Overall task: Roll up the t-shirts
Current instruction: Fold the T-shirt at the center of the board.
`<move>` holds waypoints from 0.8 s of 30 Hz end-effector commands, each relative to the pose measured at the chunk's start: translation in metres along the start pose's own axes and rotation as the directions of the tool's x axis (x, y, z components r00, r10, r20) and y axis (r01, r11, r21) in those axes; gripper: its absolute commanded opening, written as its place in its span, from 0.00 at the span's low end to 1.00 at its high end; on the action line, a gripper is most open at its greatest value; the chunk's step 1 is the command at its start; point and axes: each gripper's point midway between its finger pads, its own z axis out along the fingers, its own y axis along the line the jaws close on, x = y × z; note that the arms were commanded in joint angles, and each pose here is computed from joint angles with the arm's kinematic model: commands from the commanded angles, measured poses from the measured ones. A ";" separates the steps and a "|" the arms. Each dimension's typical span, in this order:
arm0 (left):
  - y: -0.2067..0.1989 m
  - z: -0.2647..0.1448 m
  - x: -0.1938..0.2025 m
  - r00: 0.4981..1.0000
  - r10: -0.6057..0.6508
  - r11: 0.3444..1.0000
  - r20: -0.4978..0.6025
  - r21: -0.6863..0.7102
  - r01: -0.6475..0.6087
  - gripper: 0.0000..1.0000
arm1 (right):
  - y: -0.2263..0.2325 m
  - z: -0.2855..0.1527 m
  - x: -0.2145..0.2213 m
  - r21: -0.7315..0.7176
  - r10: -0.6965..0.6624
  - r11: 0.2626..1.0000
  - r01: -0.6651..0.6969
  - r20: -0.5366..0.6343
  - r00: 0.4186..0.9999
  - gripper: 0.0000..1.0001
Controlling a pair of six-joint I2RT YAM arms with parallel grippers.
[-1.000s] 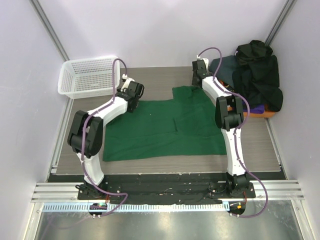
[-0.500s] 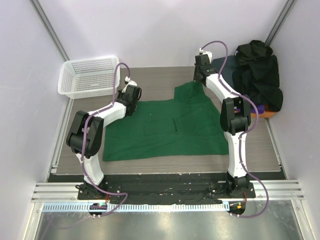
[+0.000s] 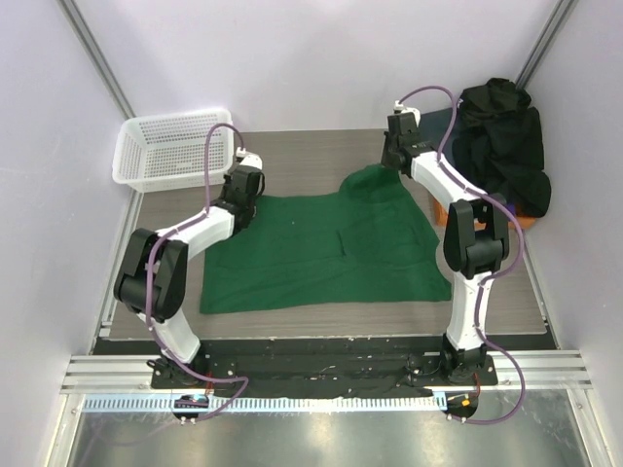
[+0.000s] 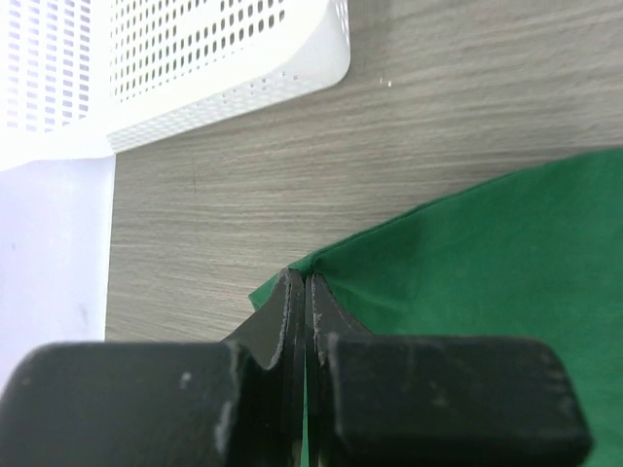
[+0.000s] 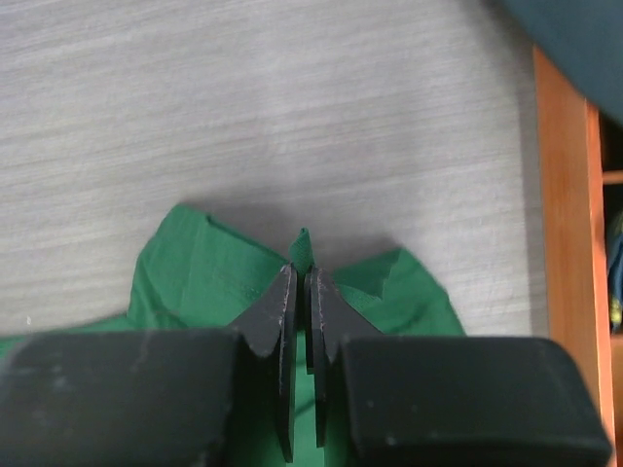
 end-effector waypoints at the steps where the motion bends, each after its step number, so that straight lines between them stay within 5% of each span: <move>1: 0.012 -0.010 -0.026 0.988 -0.119 0.993 0.095 0.022 0.117 0.00 | 0.009 -0.036 -0.025 -0.061 0.047 0.997 -0.043 0.078 0.996 0.07; 15: 0.027 -0.022 0.006 0.983 -0.159 0.987 0.095 0.003 0.160 0.00 | -0.007 -0.088 -0.001 -0.071 0.066 0.996 -0.061 0.065 0.996 0.06; 24: 0.030 -0.046 -0.011 0.951 -0.173 0.983 0.257 0.106 0.150 0.00 | -0.021 -0.127 0.014 -0.063 0.089 0.994 -0.085 0.067 0.994 0.06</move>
